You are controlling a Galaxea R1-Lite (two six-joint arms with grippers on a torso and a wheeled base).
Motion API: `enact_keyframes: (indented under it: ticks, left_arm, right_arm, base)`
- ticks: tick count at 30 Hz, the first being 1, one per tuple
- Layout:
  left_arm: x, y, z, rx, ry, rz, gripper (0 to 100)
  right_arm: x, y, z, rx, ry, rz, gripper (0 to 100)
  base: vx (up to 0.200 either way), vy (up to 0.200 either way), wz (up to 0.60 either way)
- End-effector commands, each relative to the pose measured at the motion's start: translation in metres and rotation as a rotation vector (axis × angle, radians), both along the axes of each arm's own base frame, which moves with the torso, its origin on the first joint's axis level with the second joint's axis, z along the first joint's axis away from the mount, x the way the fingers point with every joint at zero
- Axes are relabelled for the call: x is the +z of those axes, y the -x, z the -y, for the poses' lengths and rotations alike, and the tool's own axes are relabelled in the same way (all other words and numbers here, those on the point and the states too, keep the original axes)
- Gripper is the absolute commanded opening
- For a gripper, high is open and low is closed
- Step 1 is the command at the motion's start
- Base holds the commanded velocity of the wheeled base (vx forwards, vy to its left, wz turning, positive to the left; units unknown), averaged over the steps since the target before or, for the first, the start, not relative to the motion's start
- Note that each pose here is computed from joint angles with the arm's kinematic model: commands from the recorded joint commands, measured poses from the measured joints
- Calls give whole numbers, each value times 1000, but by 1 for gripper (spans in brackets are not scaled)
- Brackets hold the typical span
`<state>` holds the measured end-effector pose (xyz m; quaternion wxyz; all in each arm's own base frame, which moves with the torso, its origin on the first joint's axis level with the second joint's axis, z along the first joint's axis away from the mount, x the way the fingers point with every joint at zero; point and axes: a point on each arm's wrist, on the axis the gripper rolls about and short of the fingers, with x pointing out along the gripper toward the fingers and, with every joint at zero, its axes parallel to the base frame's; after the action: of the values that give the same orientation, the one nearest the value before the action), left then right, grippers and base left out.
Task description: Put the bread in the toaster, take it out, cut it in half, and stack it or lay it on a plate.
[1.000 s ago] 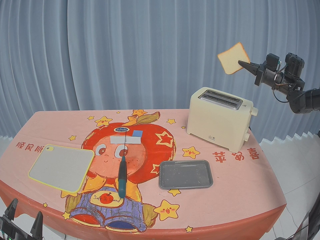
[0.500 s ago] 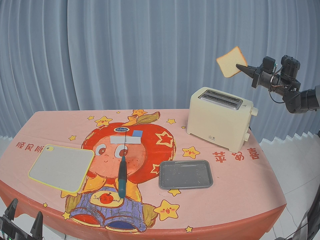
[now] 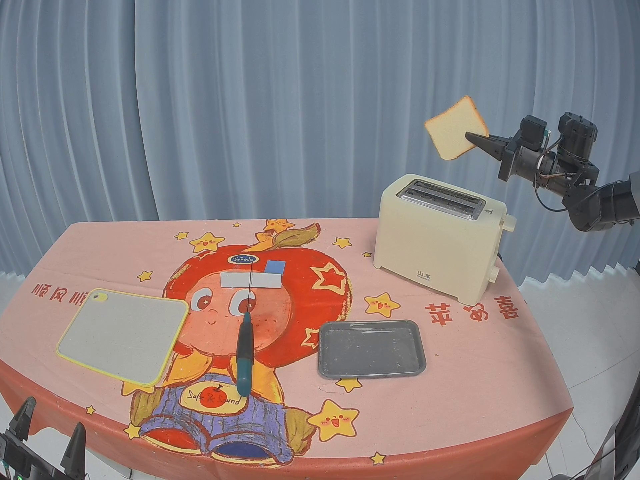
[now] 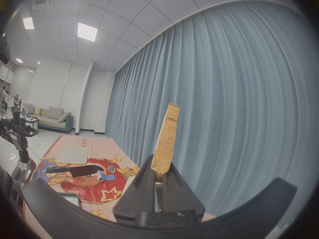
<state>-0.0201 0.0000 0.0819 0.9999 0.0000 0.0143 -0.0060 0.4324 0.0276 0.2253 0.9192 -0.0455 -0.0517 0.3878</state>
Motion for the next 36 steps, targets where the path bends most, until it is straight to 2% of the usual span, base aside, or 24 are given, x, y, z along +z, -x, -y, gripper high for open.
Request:
enact_keyframes:
  ticks: [1,9,19,31,36]
  left_arm:
    - [-5,-1,0,0,0,-18,100]
    - [-5,-1,0,0,0,-18,100]
    - [-5,-1,0,0,0,-18,100]
    - [-5,-1,0,0,0,-18,100]
    - [-5,-1,0,0,0,-18,100]
  right_arm:
    - [0,0,3,-7,1,0,0]
    - [-4,0,5,-11,4,-11,0]
    - [-31,4,9,-24,84,-25,0]
    - [-55,19,18,-36,131,-74,0]
    - [-55,28,17,-15,144,-71,0]
  base:
    - [0,0,0]
    - [0,0,0]
    - [0,0,0]
    - [0,0,0]
    - [0,0,0]
